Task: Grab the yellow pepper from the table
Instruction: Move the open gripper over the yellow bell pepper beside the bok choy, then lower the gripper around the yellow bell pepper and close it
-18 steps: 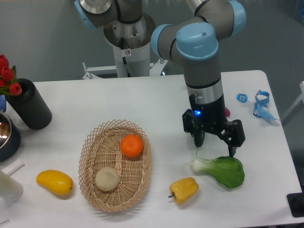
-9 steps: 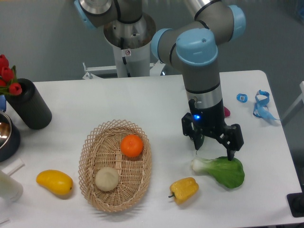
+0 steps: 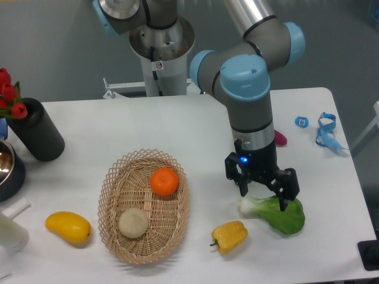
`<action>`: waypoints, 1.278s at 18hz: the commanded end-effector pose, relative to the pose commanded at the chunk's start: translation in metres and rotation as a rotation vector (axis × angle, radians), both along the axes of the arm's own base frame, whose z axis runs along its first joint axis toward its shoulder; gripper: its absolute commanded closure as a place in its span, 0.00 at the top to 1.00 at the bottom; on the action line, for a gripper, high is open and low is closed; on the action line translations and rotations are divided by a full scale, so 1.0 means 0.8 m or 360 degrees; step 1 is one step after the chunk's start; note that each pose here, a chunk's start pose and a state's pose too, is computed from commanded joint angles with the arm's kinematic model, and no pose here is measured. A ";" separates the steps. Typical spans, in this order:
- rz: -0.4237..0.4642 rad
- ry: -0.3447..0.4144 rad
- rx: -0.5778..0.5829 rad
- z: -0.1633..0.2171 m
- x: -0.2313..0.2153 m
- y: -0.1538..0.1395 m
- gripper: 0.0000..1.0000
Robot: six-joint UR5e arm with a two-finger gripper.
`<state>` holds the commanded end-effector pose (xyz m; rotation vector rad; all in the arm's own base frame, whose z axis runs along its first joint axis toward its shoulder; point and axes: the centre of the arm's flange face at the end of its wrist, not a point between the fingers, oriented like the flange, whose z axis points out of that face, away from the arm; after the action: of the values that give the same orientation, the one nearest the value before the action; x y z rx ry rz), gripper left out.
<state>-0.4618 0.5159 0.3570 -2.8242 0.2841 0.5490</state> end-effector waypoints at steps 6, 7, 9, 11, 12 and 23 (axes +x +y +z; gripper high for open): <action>-0.0028 -0.0143 -0.0050 -0.071 -0.001 0.009 1.00; -0.0035 -0.0154 -0.0059 -0.077 0.003 0.011 1.00; -0.0035 -0.0180 -0.0062 -0.086 0.005 0.010 1.00; -0.0054 -0.0225 -0.0066 -0.106 0.006 0.013 1.00; -0.0064 -0.0234 -0.0074 -0.113 0.005 0.014 1.00; -0.0277 -0.0231 -0.0166 -0.153 -0.007 0.019 1.00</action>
<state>-0.4676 0.5309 0.2347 -2.8824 0.5373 0.2985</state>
